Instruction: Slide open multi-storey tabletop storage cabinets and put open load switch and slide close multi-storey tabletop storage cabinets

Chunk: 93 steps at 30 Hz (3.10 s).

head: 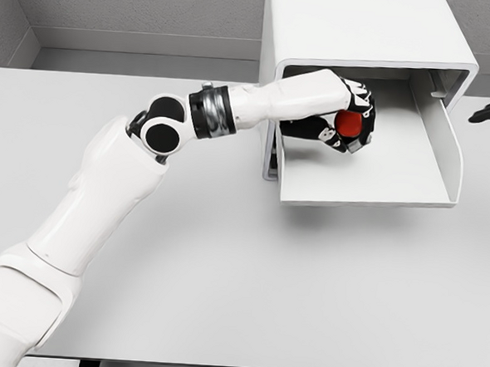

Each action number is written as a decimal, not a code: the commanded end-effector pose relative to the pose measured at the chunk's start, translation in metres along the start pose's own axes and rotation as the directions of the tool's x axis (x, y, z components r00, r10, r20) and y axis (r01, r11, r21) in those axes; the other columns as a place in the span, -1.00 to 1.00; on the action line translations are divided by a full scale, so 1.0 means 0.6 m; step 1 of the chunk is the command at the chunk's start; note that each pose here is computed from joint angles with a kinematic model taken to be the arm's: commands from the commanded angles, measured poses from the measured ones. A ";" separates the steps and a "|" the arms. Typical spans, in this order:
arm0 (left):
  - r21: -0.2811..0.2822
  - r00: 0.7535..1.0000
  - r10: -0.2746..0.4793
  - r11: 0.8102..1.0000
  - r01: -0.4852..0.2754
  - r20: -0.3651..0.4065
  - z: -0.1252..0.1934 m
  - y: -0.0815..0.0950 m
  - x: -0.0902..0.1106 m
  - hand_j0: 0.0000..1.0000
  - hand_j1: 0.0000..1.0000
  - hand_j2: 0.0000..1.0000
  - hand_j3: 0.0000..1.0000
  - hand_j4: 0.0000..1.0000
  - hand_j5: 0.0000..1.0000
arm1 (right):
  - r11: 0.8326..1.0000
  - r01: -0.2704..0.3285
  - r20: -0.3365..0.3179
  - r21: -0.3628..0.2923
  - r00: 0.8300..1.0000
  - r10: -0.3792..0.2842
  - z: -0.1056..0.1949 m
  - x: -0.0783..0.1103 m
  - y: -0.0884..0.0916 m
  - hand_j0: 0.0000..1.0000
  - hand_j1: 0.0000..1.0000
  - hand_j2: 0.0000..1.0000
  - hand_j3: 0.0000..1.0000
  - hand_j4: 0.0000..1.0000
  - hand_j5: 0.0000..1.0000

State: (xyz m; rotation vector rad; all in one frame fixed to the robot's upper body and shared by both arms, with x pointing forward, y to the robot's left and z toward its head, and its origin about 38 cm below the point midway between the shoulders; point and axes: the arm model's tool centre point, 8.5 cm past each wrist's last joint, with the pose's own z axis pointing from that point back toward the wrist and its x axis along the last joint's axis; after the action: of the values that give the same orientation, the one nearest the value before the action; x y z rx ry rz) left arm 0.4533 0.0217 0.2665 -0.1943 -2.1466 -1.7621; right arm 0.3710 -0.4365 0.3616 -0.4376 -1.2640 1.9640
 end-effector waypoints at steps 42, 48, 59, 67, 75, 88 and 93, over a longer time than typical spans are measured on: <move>0.034 0.994 -0.069 0.997 0.067 0.079 0.069 0.046 0.059 0.86 0.86 0.86 0.86 0.86 0.86 | 0.993 0.058 -0.061 0.099 0.997 -0.052 0.036 -0.009 0.058 1.00 1.00 1.00 1.00 1.00 1.00; 0.036 0.982 0.000 0.999 -0.007 0.190 0.158 0.091 0.117 0.92 0.92 0.92 0.92 0.92 0.92 | 0.998 -0.005 -0.009 0.055 1.000 0.005 0.030 0.023 0.020 1.00 1.00 1.00 1.00 1.00 1.00; -0.078 0.971 0.203 0.974 -0.214 -0.128 0.419 0.064 0.104 1.00 1.00 1.00 1.00 1.00 1.00 | 0.999 -0.036 0.118 -0.018 0.992 0.038 -0.029 0.062 -0.001 1.00 1.00 1.00 1.00 1.00 1.00; -0.087 0.970 0.198 0.973 -0.212 -0.138 0.423 0.064 0.104 1.00 1.00 1.00 1.00 1.00 1.00 | 0.999 -0.022 0.172 -0.030 0.985 0.027 -0.061 0.072 0.005 1.00 1.00 1.00 1.00 1.00 1.00; -0.078 0.973 0.193 0.976 -0.204 -0.128 0.420 0.073 0.106 1.00 1.00 1.00 1.00 1.00 1.00 | 1.000 0.020 0.208 -0.003 0.978 -0.019 -0.087 0.077 0.036 1.00 1.00 1.00 1.00 1.00 1.00; -0.078 0.971 0.200 0.974 -0.211 -0.131 0.422 0.071 0.105 1.00 1.00 1.00 1.00 1.00 1.00 | 0.997 0.074 0.248 -0.013 0.966 -0.068 -0.115 0.085 0.065 1.00 1.00 1.00 1.00 1.00 1.00; -0.080 0.971 0.198 0.974 -0.210 -0.135 0.423 0.072 0.105 1.00 1.00 1.00 1.00 1.00 1.00 | 0.997 0.081 0.249 -0.007 0.965 -0.077 -0.117 0.084 0.071 1.00 1.00 1.00 1.00 1.00 1.00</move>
State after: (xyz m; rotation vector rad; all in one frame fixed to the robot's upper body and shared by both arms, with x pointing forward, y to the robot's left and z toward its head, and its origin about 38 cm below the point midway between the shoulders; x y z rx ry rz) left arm 0.3617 0.2692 0.2872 -0.3042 -1.8855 -1.7185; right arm 0.3640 -0.3648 0.2964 -0.1489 -1.4261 1.9954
